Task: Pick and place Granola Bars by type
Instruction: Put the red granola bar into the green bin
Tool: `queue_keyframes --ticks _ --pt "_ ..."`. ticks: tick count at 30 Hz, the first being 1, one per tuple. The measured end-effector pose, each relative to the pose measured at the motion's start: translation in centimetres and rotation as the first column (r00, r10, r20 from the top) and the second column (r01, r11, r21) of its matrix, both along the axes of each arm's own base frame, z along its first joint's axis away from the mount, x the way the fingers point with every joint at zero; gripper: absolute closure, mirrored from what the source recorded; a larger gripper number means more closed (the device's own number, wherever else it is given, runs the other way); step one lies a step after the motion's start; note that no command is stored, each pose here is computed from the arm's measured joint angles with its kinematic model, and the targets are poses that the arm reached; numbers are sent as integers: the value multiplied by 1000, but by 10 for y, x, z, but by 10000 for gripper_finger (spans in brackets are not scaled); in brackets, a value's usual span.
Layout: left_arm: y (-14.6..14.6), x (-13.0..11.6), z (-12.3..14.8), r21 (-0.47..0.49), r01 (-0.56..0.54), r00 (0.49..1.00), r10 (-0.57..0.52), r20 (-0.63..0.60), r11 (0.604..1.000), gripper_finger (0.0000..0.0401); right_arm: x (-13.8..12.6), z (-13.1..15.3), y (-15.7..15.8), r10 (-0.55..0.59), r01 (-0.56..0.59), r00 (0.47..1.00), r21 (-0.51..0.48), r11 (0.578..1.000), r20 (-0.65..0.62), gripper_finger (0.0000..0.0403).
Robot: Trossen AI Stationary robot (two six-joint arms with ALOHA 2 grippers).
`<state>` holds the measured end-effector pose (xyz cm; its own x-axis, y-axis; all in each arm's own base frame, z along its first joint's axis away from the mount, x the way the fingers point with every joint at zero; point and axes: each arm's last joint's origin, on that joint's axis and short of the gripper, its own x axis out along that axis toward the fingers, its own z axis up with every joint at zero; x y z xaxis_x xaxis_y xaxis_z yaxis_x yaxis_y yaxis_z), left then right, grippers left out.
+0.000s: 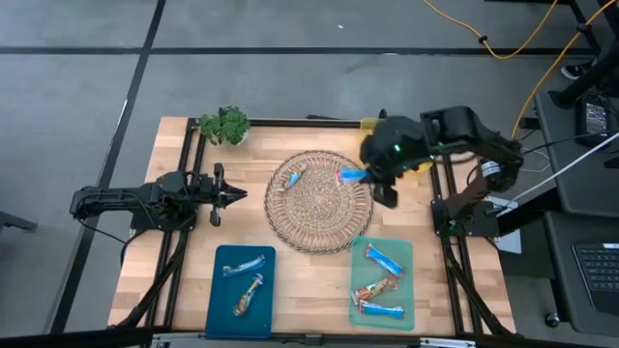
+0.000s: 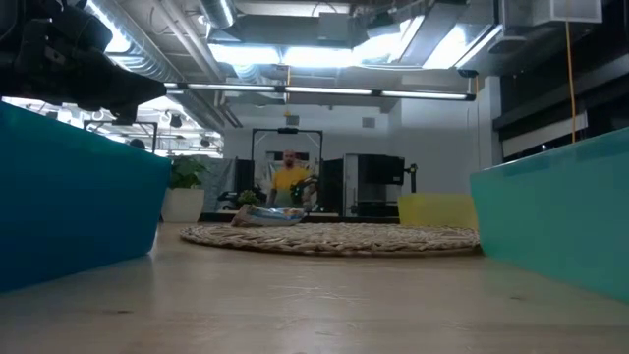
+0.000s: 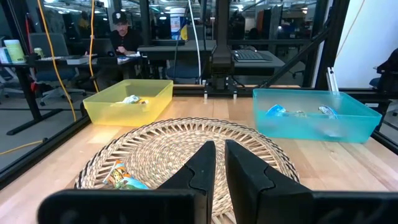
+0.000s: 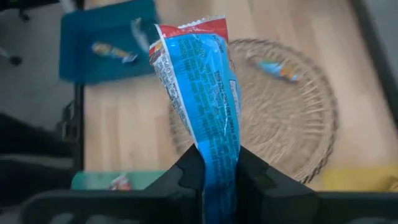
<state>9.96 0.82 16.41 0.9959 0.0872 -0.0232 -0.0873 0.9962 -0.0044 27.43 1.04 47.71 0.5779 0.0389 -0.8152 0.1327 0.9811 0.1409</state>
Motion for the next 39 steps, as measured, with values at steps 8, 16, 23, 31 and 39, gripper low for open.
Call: queue_keyframes --ticks 8,16,23,31,39 --pt "0 0 0 0 0 1000 0 0 1000 370 -37 -32 40 45 -35 986 64 997 -160 344" --pt "0 0 0 0 0 1000 0 0 1000 370 -75 -88 73 30 6 956 122 993 -290 344" --pt "0 0 0 0 0 1000 0 0 1000 370 -84 -148 109 112 -67 969 201 977 -222 344" --pt "0 0 0 0 0 1000 0 0 1000 370 -80 -206 143 204 -161 970 275 948 -135 344" --pt "0 0 0 0 0 1000 0 0 1000 370 -74 -254 150 230 -179 949 231 956 -215 344"
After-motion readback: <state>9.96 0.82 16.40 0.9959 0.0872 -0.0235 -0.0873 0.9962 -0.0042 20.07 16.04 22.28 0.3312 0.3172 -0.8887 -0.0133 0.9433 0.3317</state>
